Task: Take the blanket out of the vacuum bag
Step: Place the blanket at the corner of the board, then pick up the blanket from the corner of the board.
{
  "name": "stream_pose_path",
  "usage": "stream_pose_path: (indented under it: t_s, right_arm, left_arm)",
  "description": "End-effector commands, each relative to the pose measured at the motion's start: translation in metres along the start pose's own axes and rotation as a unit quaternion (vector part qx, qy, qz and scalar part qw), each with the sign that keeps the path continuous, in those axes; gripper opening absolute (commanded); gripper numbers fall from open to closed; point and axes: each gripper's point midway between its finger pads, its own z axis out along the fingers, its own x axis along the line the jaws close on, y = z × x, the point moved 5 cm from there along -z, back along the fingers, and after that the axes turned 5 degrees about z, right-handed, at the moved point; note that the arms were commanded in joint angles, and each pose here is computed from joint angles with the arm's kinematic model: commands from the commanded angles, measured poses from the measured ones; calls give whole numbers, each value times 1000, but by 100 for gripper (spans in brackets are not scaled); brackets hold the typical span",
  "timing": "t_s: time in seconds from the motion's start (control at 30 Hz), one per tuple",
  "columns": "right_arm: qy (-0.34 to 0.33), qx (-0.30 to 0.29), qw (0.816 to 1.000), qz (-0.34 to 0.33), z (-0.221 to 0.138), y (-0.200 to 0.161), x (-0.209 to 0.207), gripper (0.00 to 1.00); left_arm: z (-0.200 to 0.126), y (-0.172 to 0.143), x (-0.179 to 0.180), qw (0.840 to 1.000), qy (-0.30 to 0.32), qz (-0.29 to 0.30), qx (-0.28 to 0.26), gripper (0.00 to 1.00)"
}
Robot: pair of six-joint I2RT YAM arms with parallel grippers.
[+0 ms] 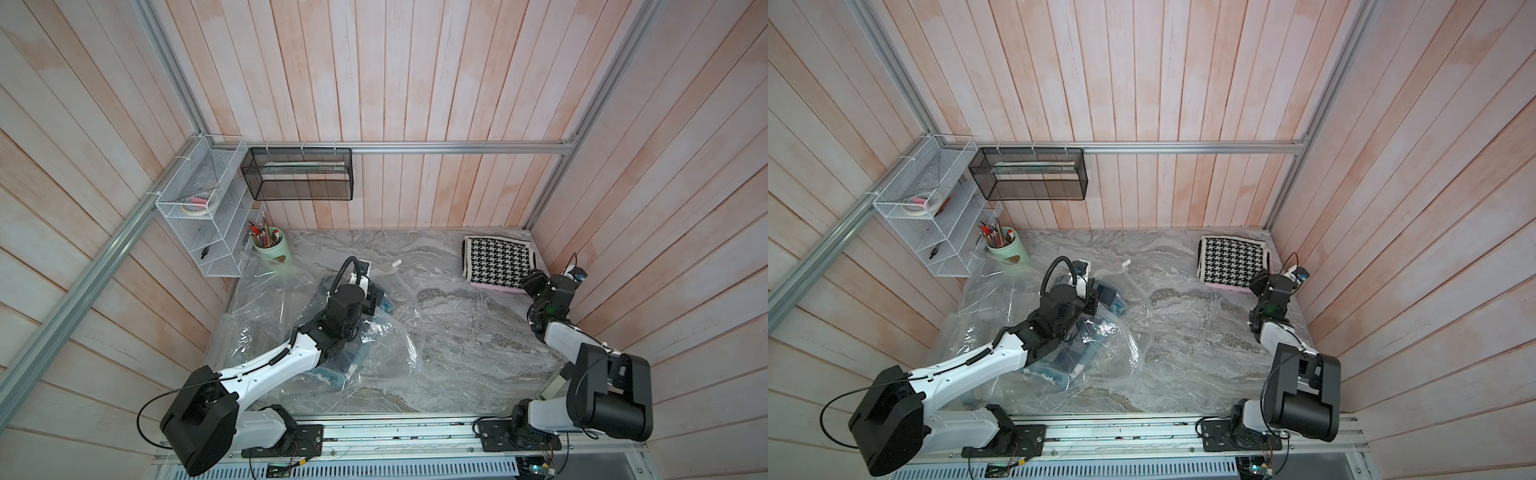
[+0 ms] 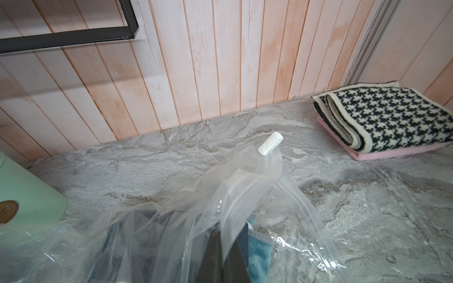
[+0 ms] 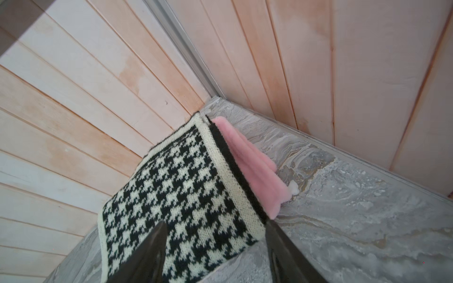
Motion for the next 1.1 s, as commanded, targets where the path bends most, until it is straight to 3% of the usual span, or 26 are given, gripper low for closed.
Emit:
stream_pose_path:
  t_s: [0.0,0.13,0.3,0.63,1.07]
  right_arm:
    - [57,82,995,11,8,-29,18,65]
    - [118,122,983,63,13,-62,32,65]
    - [139,150,974,99,22,-87,44,64]
    - [90,159,974,136,37,-101,28,64]
    - [85,170,965,180,35,-112,14,64]
  left_arm:
    - [-3,0,1,1000,-6,-4,-12,0]
    - [-3,0,0,1000,-9,-4,-13,0]
    - [-9,0,5,1000,0,-5,-16,0]
    - [-14,-4,9,1000,9,-1,-16,0]
    - [-13,-7,8,1000,6,-3,-11,0]
